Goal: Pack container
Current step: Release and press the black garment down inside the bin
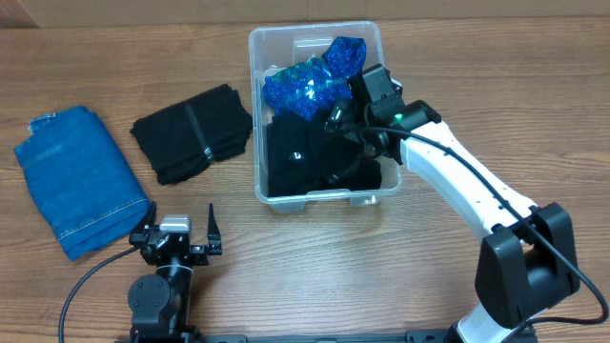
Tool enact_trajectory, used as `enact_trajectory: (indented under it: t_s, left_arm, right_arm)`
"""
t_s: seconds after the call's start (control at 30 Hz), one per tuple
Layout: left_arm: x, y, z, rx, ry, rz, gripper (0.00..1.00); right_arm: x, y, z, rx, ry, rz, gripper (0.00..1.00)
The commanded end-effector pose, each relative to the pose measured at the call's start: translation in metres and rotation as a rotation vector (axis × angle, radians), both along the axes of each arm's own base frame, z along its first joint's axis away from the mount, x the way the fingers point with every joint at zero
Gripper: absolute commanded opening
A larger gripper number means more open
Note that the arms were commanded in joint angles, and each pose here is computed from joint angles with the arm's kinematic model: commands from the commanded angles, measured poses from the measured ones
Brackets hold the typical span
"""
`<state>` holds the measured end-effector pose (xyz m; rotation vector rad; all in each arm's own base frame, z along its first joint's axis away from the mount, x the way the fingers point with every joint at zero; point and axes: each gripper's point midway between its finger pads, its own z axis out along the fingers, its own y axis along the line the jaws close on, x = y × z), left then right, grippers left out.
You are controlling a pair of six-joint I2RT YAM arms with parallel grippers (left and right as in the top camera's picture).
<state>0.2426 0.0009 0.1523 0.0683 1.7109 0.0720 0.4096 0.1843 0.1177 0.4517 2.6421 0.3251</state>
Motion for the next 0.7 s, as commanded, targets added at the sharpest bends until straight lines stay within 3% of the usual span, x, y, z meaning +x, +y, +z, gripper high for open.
enact_trajectory:
  t_s: [0.0,0.23,0.27,0.37,0.4,0.67]
  left_arm:
    - [0.000,0.000,-0.003,0.024,0.006,0.000,1.00]
    - [0.000,0.000,-0.003,0.024,0.006,0.000,1.00]
    - [0.000,0.000,-0.003,0.024,0.006,0.000,1.00]
    - [0.000,0.000,-0.003,0.024,0.006,0.000,1.00]
    - [0.000,0.000,-0.003,0.024,0.006,0.000,1.00]
    - [0.000,0.000,-0.003,0.024,0.006,0.000,1.00]
  right_arm:
    - [0.016,0.005,0.040,-0.079,-0.099,0.172,1.00]
    - [0.011,0.009,0.052,-0.216,-0.135,0.469,0.99]
    - [0.011,0.009,0.052,-0.225,-0.135,0.489,0.87]
    - [0.013,0.010,0.053,-0.232,-0.153,0.506,0.16]
    - [0.016,0.011,0.054,-0.230,-0.162,0.505,0.04]
    - [0.026,0.016,0.037,-0.250,-0.183,0.541,0.04]
